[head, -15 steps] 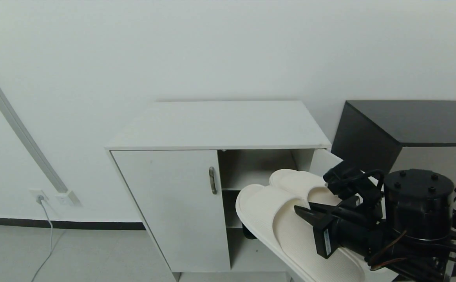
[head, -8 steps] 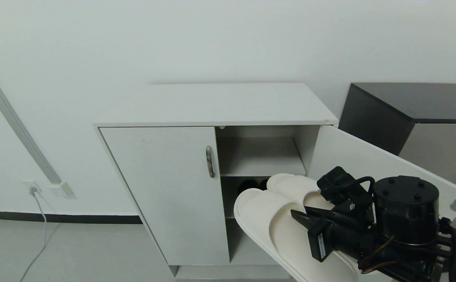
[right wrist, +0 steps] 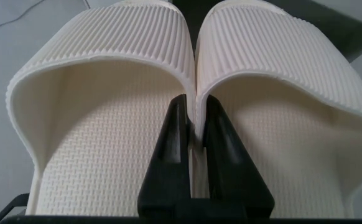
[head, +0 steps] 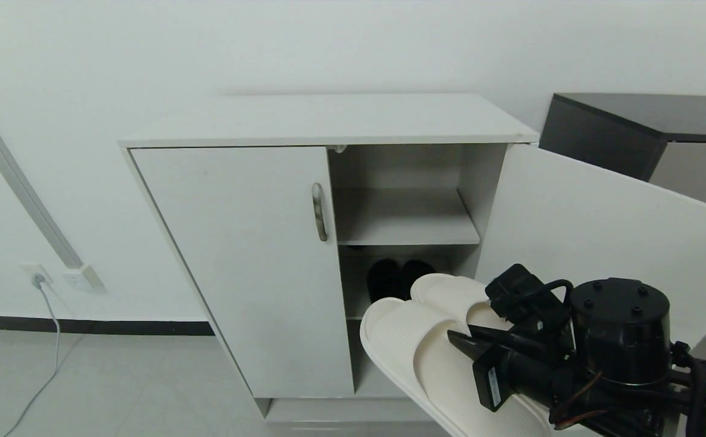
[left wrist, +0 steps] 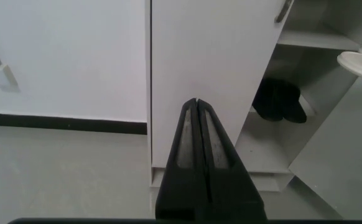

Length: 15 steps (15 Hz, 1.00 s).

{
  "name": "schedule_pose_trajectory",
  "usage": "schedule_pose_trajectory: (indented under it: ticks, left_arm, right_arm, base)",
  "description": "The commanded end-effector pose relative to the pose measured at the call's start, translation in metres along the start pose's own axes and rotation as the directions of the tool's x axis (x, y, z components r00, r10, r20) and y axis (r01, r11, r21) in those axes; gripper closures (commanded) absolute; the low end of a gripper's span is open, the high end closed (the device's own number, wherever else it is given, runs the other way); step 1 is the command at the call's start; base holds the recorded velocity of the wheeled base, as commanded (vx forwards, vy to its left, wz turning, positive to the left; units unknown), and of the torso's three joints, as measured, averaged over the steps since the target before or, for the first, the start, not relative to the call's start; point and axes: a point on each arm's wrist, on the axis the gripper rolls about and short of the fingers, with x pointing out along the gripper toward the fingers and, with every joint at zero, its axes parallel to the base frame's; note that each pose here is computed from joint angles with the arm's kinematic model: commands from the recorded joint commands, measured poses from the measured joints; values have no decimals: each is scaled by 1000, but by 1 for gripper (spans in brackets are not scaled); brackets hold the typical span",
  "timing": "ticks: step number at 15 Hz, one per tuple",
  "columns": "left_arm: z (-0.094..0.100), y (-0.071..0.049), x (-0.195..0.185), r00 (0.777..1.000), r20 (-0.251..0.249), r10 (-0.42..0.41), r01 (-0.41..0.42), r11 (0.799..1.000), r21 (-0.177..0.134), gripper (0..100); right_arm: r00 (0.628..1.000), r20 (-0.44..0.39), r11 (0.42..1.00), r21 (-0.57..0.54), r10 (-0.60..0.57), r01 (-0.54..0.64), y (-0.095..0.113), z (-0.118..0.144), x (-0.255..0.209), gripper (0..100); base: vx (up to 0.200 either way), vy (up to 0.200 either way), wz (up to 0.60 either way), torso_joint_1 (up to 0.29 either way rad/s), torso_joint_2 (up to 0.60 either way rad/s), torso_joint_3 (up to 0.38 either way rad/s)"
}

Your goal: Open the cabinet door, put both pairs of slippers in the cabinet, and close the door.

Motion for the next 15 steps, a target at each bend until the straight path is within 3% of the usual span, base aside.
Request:
schedule_pose_trajectory:
  ticks: [1, 7, 15]
  left_arm:
    - [0, 0, 0, 1000, 0, 1, -1, 1000, 0, 100]
    - [0, 0, 0, 1000, 0, 1, -1, 1000, -2, 100]
    - [0, 0, 0, 1000, 0, -1, 1, 1000, 0, 100]
  right_arm:
    - [1000, -5, 1000, -1, 2, -2, 0, -1, 0, 100]
    - [1000, 5, 1000, -1, 2, -2, 1, -1, -1, 100]
    - [1000, 22, 999, -50, 21, -20, 9, -4, 2, 100]
  base:
    - [0, 0, 0, -85, 442, 349]
    - [0, 0, 0, -44, 417, 376]
    - [0, 0, 0, 0, 41, 36]
